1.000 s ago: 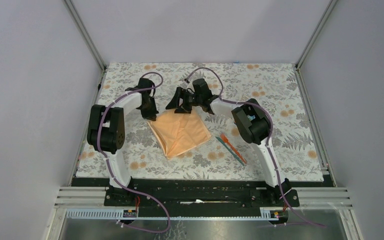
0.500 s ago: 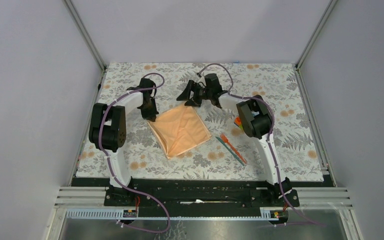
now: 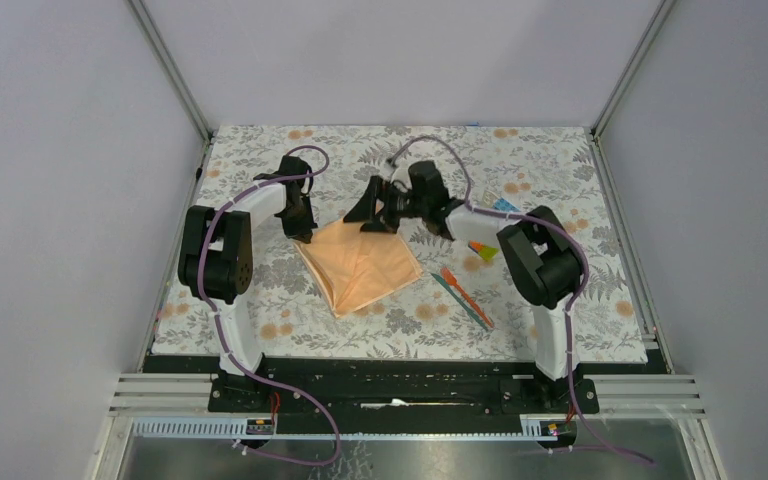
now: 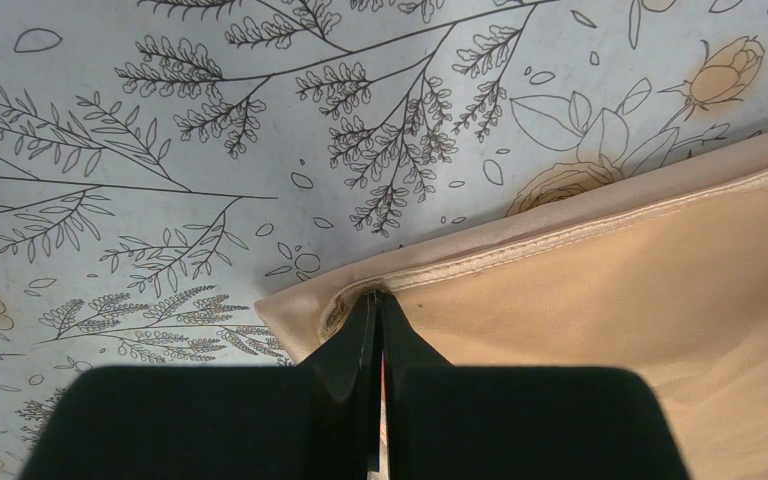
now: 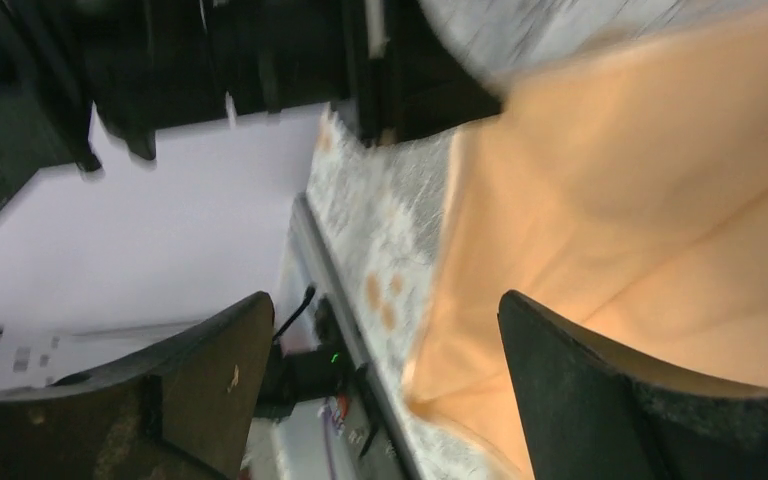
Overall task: Fold the napkin into a case and place the utensils inside
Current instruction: Smooth out the upper triangle-folded napkin at the center of the board.
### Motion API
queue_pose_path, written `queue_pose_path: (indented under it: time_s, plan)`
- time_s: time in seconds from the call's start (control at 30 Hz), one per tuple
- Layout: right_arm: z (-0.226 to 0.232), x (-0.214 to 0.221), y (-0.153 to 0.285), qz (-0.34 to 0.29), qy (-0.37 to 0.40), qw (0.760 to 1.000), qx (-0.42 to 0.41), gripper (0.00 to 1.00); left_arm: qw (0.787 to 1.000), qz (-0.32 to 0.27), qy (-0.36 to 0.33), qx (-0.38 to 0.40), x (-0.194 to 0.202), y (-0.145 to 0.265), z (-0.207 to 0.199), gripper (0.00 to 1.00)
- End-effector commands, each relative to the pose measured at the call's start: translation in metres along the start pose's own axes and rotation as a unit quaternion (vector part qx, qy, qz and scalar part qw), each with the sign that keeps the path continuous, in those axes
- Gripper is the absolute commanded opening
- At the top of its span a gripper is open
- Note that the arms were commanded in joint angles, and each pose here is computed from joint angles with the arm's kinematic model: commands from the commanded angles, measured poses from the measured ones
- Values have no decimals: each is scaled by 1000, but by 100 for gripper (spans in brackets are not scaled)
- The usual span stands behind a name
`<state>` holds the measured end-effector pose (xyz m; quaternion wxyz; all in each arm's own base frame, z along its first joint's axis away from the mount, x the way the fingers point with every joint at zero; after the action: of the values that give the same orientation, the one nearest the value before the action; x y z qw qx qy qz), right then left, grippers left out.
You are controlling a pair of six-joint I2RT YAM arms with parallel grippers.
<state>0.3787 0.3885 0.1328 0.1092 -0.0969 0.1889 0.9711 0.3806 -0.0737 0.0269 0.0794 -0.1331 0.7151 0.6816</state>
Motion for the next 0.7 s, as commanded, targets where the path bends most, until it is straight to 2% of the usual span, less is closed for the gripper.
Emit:
queue_pose_path:
  time_s: [0.0, 0.17, 0.4, 0.67]
  plan:
    - [46, 63, -6, 45, -38, 991, -118, 88, 999, 21, -10, -26, 10, -15, 14, 0]
    - [32, 105, -18, 87, -65, 987, -121, 81, 999, 20, -11, -28, 10, -15, 15, 0]
    - [8, 135, -37, 117, -91, 983, -112, 75, 999, 20, -11, -30, 11, -13, 16, 0]
    - [5, 167, -50, 155, -90, 979, -99, 74, 999, 19, -11, -29, 11, -13, 16, 0]
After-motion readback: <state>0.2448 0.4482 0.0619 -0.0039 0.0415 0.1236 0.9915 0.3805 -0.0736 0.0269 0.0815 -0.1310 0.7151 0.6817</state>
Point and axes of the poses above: each gripper's point midway between its finger pads, its own y axis back along the fingers, its own z axis along the line the jaws close on, x = y × z, the point moved 1 cm from there along y, back along the fingers, and after that the axes turned 9 degrees about -y, right-handed, at the moved point
